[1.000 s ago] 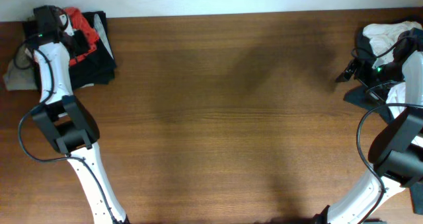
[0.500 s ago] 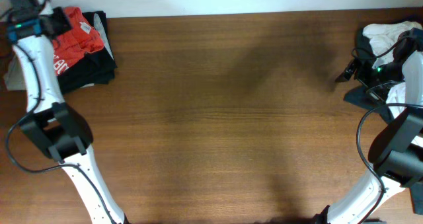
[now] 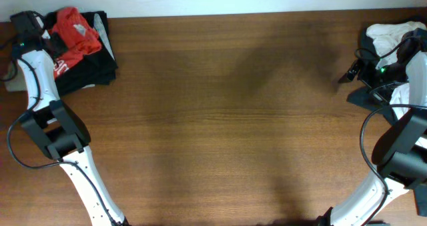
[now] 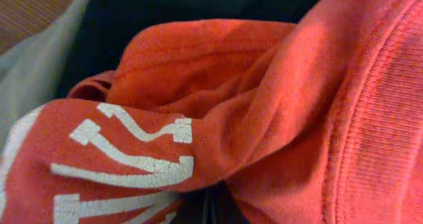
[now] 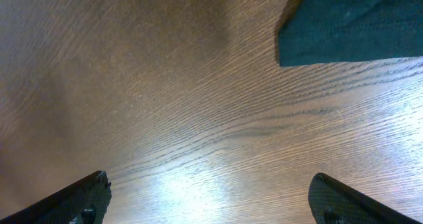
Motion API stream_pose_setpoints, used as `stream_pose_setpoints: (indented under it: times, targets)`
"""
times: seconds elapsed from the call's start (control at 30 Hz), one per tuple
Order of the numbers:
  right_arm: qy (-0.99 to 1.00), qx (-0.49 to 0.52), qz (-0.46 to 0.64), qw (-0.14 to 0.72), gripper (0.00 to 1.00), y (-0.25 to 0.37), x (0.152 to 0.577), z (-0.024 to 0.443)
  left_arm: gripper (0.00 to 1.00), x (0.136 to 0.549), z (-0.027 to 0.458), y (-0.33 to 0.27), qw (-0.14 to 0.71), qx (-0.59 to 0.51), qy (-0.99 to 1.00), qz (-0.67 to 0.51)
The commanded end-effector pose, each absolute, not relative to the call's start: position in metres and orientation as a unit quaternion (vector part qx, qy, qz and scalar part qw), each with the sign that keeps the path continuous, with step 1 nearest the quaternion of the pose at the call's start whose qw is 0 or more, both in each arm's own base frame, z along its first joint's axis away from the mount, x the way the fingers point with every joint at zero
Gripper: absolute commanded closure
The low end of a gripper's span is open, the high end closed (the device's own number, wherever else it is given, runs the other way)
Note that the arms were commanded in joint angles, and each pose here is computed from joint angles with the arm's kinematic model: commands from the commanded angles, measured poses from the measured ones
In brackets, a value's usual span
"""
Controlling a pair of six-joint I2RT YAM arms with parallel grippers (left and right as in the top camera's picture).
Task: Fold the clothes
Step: 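Place the red T-shirt on the dark clothes stack and adjust it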
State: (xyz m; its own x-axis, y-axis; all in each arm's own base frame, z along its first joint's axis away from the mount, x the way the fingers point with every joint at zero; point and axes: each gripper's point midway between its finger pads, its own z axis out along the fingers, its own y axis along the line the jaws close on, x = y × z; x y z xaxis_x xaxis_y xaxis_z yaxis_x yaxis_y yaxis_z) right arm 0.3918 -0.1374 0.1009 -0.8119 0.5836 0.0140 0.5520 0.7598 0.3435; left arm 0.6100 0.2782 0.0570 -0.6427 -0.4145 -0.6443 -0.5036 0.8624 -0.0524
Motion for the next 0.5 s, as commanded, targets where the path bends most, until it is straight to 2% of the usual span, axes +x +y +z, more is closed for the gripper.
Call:
stream_pose_setpoints:
  times: [0.0,0.13,0.23,0.3,0.4,0.47]
  targets:
    - [0.937,0.301,0.169,0.055,0.01,-0.141,0.395,0.105,0.99,0.596,0.048,0.322,0.332,-0.261,0.895,0.142]
    - [0.937,0.301,0.169,0.055,0.01,-0.141,0.395,0.105,0.99,0.597,0.085,0.331,0.361,-0.265,0.882,0.145]
    - [0.937,0.301,0.169,0.055,0.01,-0.141,0.395,0.105,0.99,0.598,0.159,0.328,0.411,-0.261,0.860,0.153]
    - [0.937,0.301,0.169,0.055,0.01,-0.141,0.395,0.105,0.99,0.593,0.191,0.326,0.429,-0.260,0.851,0.156]
    - [0.937,0.301,0.169,0.055,0.01,-0.141,0.395,0.105,0.98,0.574,0.174,0.322,0.380,-0.266,0.873,0.149]
    - [0.937,0.301,0.169,0.055,0.01,-0.141,0.395,0.105,0.99,0.556,0.141,0.310,0.315,-0.269,0.900,0.133]
